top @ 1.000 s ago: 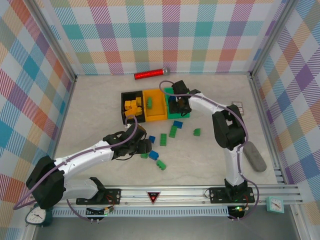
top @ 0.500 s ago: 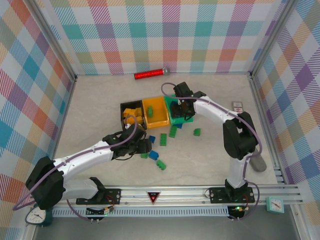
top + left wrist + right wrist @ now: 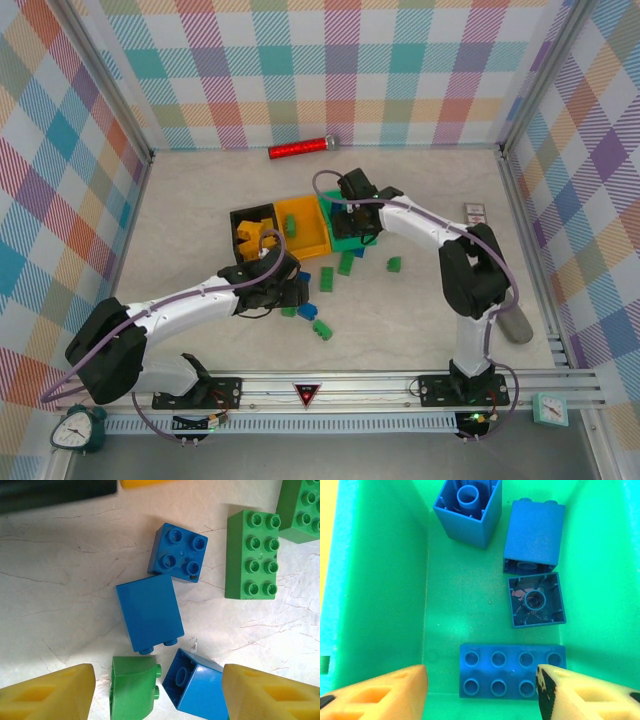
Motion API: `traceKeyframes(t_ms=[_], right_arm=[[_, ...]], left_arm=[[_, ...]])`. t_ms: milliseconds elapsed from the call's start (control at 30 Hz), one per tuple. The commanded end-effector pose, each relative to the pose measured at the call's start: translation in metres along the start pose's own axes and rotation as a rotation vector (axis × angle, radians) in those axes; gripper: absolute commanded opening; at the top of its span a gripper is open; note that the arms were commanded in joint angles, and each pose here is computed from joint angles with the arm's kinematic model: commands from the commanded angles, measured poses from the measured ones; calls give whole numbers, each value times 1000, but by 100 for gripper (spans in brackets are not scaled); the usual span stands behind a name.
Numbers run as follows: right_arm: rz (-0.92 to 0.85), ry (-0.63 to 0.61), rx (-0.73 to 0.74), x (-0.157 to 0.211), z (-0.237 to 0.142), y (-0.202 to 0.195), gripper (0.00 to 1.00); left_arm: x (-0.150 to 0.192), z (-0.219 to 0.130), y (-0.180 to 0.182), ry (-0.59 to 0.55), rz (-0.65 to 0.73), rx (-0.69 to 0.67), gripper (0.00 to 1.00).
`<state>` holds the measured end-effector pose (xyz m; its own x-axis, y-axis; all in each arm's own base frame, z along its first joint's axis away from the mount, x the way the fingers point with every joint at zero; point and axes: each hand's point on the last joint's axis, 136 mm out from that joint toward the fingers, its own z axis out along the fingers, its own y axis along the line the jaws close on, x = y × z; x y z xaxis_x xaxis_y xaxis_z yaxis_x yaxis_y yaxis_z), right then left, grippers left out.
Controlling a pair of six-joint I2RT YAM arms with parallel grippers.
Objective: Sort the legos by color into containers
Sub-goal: Move the container to the top-center of the table.
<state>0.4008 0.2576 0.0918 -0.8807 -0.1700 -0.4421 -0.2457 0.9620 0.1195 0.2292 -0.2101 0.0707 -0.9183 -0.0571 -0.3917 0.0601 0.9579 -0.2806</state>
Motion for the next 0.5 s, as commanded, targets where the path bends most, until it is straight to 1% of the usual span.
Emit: traceKeyframes(t_ms=[0,100,267,367,467], right_arm=[[9,10,10,-13,14,0,64],[14,19,22,-24,26,-3,64],[46,67,29,-17,47,-17,64],[51,54,18,-15,42,-18,64],[39,36,-24,-19,26,-11,64]], left_arm=[[-5,-10,-5,-33,6,15,67],[-3,-12,-1,-35,-3,9,67],[-3,-19,5,-51,-9,-6,67],[-4,-23,7,-61,-9,-10,67],[-3,-23,9,-59,-9,-17,67]])
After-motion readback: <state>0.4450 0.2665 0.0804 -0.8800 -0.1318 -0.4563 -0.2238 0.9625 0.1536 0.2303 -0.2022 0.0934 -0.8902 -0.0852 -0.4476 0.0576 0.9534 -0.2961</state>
